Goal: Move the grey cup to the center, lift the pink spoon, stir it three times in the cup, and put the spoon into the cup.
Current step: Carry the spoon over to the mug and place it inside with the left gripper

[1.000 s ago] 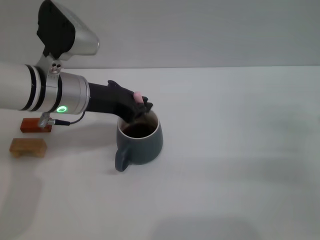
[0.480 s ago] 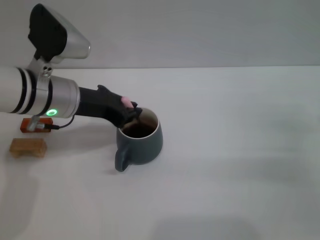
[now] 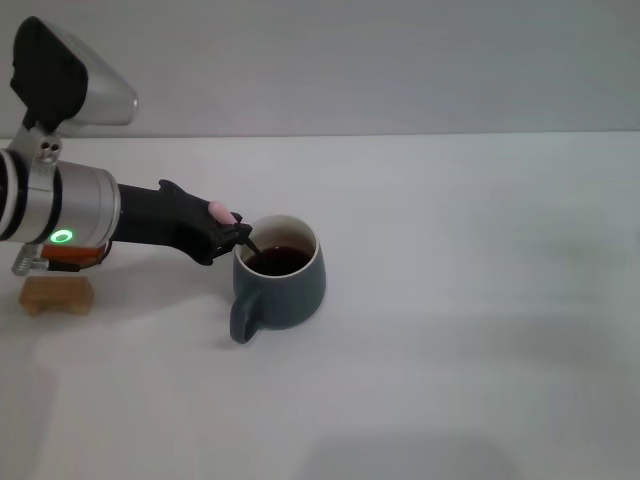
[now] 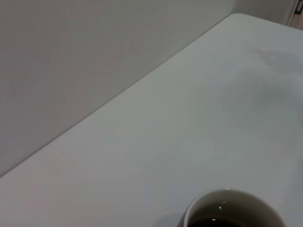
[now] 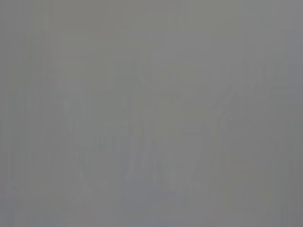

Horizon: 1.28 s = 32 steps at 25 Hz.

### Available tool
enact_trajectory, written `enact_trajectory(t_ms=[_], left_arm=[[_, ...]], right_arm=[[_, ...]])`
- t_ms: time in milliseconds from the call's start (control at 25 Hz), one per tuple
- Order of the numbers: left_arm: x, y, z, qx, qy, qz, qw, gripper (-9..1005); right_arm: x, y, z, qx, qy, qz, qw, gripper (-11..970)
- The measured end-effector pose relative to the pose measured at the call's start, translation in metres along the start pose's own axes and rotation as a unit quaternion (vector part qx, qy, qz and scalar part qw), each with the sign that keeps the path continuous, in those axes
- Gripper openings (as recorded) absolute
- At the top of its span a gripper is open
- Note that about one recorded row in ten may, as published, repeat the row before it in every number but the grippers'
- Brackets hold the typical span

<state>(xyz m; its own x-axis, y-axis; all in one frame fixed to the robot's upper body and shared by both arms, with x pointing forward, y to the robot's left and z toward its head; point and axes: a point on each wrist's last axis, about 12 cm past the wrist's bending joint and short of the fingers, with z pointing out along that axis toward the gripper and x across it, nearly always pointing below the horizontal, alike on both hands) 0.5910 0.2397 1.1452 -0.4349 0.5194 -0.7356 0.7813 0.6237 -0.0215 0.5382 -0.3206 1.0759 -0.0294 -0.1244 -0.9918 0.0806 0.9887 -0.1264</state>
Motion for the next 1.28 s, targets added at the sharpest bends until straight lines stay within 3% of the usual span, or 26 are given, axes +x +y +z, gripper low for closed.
enact_trajectory(t_ms=[560, 1280], left_arm=[[0.002, -0.014, -0.001, 0.039, 0.000, -0.004, 0.999, 134], [0.008, -0.011, 0.000, 0.030, -0.004, -0.017, 0.999, 150]], right_arm=[[-0.002, 0.003, 0.004, -0.005, -0.003, -0.001, 1.000, 51], [-0.004, 0.004, 0.005, -0.007, -0.003, 0.000, 1.000, 50]])
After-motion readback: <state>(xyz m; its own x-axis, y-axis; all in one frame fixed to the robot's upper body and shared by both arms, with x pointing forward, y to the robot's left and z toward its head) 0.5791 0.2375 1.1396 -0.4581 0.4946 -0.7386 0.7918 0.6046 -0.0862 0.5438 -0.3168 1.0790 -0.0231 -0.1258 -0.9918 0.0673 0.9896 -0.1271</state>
